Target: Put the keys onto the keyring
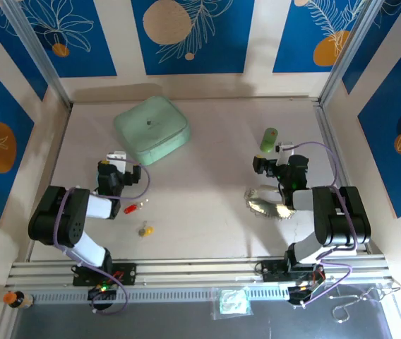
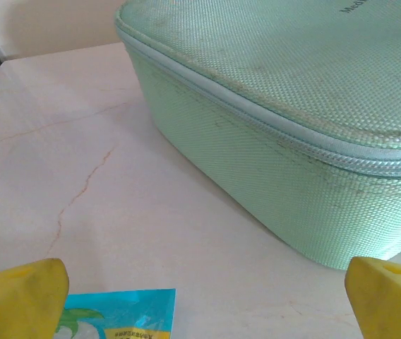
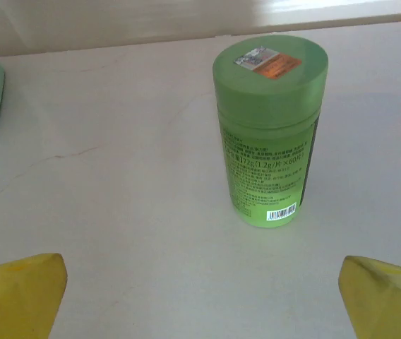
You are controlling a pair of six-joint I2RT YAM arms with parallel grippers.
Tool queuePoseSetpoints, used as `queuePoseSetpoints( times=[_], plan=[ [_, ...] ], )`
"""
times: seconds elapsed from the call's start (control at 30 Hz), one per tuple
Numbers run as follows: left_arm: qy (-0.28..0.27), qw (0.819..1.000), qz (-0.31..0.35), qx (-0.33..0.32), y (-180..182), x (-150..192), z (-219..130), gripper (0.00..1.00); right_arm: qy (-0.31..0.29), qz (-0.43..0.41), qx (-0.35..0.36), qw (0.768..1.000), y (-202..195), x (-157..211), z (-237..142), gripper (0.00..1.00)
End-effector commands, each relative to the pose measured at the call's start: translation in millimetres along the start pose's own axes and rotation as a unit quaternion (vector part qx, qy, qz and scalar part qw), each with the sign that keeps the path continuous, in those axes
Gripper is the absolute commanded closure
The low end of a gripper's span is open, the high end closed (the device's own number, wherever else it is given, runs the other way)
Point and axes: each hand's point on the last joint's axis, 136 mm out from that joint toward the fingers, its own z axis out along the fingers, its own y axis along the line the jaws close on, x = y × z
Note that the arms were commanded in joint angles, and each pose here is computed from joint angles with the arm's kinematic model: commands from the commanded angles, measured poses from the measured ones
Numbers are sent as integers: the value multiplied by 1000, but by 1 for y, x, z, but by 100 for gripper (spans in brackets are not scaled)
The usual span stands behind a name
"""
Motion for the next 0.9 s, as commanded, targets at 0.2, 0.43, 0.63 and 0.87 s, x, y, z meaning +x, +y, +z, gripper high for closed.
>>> queuePoseSetpoints(
  times=[0.2,0.43,0.63,0.87],
  plan=[
    [-18,1000,-4,6,2,-13,0,0,0,-6,6,1000,-2,-3,1,1],
    [-17,1000,-5,9,2,-13,1,0,1,-3,3,1000,-2,-3,1,1],
    [-17,1000,-11,13,3,-13,1,0,-5,1,0,1000,-3,-5,-1,1],
    [-44,998,-31,-38,24,-30,-21,0,85,91,66,990,-15,-34,-29,1]
  ],
)
